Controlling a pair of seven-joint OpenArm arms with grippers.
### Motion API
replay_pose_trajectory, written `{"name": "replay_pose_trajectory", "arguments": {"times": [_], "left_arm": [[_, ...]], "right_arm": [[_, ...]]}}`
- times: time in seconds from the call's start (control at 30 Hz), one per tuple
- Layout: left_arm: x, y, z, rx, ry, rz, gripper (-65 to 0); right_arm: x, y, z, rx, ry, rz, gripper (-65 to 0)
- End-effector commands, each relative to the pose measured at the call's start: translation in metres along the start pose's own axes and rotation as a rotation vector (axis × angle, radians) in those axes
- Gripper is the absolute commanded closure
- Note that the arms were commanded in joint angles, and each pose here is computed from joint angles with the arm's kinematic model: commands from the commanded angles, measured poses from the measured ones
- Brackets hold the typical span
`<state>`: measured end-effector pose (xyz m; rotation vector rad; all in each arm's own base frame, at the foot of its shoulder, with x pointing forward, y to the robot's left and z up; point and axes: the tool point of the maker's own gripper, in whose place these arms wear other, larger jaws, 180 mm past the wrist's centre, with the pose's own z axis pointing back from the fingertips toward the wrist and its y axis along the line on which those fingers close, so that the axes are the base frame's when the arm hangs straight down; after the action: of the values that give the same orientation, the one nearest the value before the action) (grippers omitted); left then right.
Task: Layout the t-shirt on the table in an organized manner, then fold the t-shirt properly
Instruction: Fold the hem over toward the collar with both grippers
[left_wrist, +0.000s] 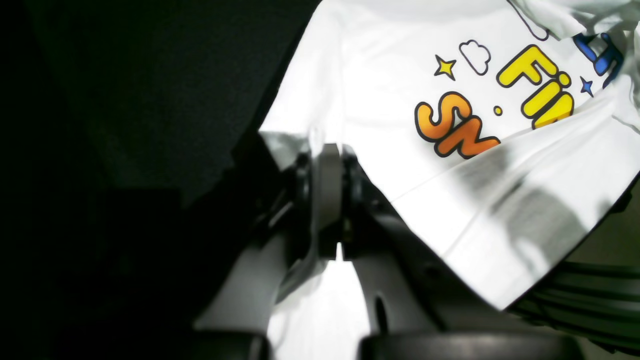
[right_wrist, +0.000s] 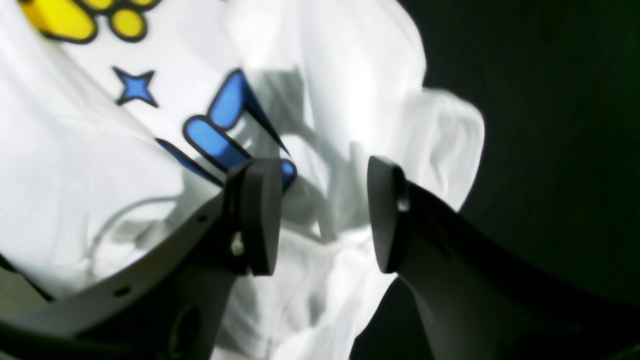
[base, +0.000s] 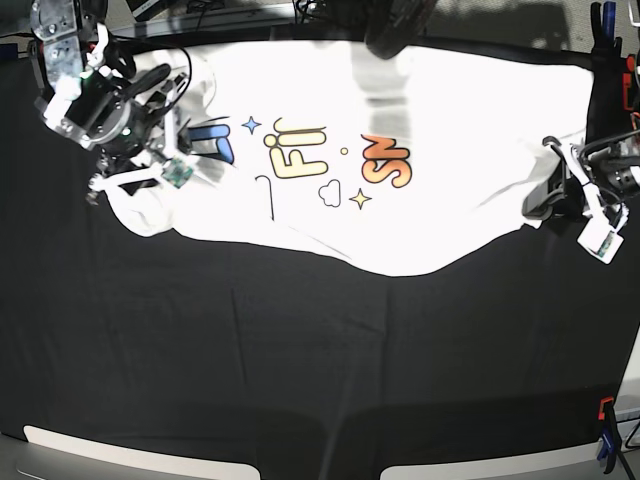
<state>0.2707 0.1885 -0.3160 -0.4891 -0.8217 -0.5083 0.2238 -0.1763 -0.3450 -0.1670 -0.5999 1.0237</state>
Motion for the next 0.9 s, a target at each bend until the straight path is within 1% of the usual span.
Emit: {"name": "replay_pose_trajectory", "arguments": {"times": [0.0,0.13,0.23,0.3,0.4,0.5,0.63,0.73,0.87], "left_arm": [[0.015,0.002,0.005,0.000,-0.041,-0.029,0.0],[0.015,0.002,0.005,0.000,-0.041,-0.030,0.0],[0.015,0.002,0.005,0.000,-0.040,-0.029,0.0],[0.015,0.002,0.005,0.000,-0.041,-0.029,0.0],[0.015,0.002,0.005,0.000,-0.041,-0.029,0.0],[0.015,0.002,0.005,0.000,-0.041,-0.030,0.0],[0.015,0.002,0.005,0.000,-0.040,-0.029,0.0],[0.015,0.002,0.005,0.000,-0.041,-0.030,0.0],[0.015,0.002,0.005,0.000,-0.040,-0.029,0.0]], "right_arm": [[0.002,-0.010,0.005,-0.040,0.001,0.036,-27.6],[-0.009,-0.019,0.006,-0.084,0.065,0.119,-27.6],[-0.019,-0.040,0.011,-0.179,0.115,0.127,-27.6],[-0.022,-0.048,0.013,-0.215,0.129,0.127,-27.6],[-0.022,-0.048,0.013,-0.211,0.126,0.129,-27.6],[-0.018,-0.042,0.012,-0.181,0.103,0.108,-27.6],[-0.017,-0.037,0.011,-0.154,0.093,0.125,-27.6],[-0.016,-0.031,0.007,-0.118,0.073,0.098,-27.5],[-0.026,-0.028,-0.003,-0.095,0.080,0.078,-27.5]]}}
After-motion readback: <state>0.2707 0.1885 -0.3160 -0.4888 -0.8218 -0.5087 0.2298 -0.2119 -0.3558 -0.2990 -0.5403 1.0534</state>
